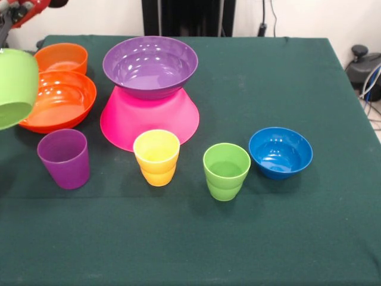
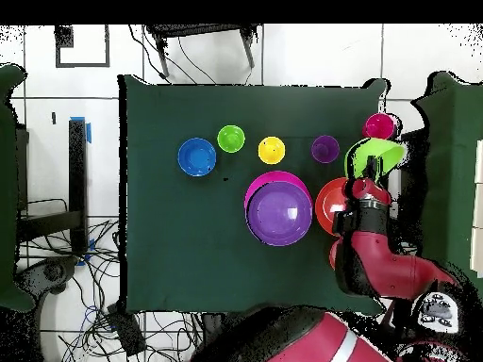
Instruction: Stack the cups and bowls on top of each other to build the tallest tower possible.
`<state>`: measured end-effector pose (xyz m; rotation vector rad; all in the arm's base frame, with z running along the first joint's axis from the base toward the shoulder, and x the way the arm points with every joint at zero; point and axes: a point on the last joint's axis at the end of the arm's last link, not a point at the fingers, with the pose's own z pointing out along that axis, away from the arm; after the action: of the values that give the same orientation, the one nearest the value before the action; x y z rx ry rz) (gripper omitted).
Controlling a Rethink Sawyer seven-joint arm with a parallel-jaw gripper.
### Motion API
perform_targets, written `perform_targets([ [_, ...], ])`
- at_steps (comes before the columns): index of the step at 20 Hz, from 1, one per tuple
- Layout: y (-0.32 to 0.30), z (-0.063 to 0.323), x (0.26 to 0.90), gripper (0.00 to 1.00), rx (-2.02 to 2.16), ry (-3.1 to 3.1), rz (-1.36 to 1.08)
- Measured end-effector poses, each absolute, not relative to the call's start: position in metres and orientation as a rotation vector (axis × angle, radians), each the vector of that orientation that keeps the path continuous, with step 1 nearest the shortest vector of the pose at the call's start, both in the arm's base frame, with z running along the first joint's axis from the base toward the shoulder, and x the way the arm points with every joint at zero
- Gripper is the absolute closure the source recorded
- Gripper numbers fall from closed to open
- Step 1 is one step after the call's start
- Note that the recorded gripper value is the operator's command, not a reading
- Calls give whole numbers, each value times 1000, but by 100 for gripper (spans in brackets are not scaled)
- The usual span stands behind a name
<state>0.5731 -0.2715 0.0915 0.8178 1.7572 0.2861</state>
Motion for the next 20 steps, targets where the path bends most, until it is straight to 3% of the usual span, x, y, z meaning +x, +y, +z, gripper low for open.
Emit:
perform_targets([
  [20,-216,172,613,100,799,1722,212],
])
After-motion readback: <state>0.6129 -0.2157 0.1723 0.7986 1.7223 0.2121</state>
